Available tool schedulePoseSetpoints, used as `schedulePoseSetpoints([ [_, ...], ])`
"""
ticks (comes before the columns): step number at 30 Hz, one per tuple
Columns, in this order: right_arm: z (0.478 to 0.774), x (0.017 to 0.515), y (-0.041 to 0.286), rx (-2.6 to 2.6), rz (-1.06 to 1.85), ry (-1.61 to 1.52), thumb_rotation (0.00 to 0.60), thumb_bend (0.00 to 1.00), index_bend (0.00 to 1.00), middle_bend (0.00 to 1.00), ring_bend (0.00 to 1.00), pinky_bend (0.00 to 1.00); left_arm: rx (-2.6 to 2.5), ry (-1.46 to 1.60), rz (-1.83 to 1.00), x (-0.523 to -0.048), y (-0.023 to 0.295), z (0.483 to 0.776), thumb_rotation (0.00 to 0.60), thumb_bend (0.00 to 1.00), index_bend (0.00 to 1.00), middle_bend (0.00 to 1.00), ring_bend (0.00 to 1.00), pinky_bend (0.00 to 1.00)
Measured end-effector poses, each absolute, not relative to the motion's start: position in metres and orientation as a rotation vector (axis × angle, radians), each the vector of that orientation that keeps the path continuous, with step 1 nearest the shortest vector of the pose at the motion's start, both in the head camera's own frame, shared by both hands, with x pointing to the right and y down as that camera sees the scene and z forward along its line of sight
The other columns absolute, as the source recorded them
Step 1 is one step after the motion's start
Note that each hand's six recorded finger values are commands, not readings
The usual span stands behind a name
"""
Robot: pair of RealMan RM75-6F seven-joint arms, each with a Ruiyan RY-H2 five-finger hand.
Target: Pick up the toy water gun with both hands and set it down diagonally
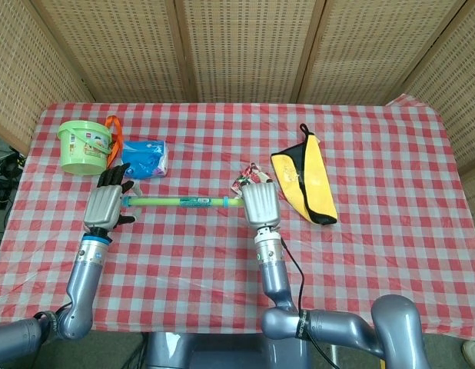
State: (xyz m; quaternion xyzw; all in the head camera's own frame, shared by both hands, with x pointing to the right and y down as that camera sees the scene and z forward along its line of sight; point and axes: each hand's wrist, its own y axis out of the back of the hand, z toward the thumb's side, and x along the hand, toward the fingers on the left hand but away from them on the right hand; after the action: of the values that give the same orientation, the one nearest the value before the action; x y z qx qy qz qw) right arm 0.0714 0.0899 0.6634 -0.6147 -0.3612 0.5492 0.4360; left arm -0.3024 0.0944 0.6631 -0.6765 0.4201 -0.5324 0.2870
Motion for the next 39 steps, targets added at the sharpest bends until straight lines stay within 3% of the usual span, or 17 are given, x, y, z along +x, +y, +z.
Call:
schedulePoseSetpoints([
  [21, 0.657, 0.086, 0.085, -1.52, 1.364, -0.925, 0.6, 0.52, 0.8, 1.0, 0.95, 0.6, -1.762, 1.131, -1.417, -0.308, 0.101, 0.656, 0.6, 0.41, 0.59, 0.0, 0.0, 0.0],
  [39, 0.658, 0.129, 0.073, -1.457, 1.403, -0.954, 0.6, 0.52, 0.8, 1.0, 0.95, 0.6, -1.72, 1.124, -1.481, -0.346, 0.122, 0.657, 0.6, 0.41, 0.59, 0.0, 0.0, 0.0],
])
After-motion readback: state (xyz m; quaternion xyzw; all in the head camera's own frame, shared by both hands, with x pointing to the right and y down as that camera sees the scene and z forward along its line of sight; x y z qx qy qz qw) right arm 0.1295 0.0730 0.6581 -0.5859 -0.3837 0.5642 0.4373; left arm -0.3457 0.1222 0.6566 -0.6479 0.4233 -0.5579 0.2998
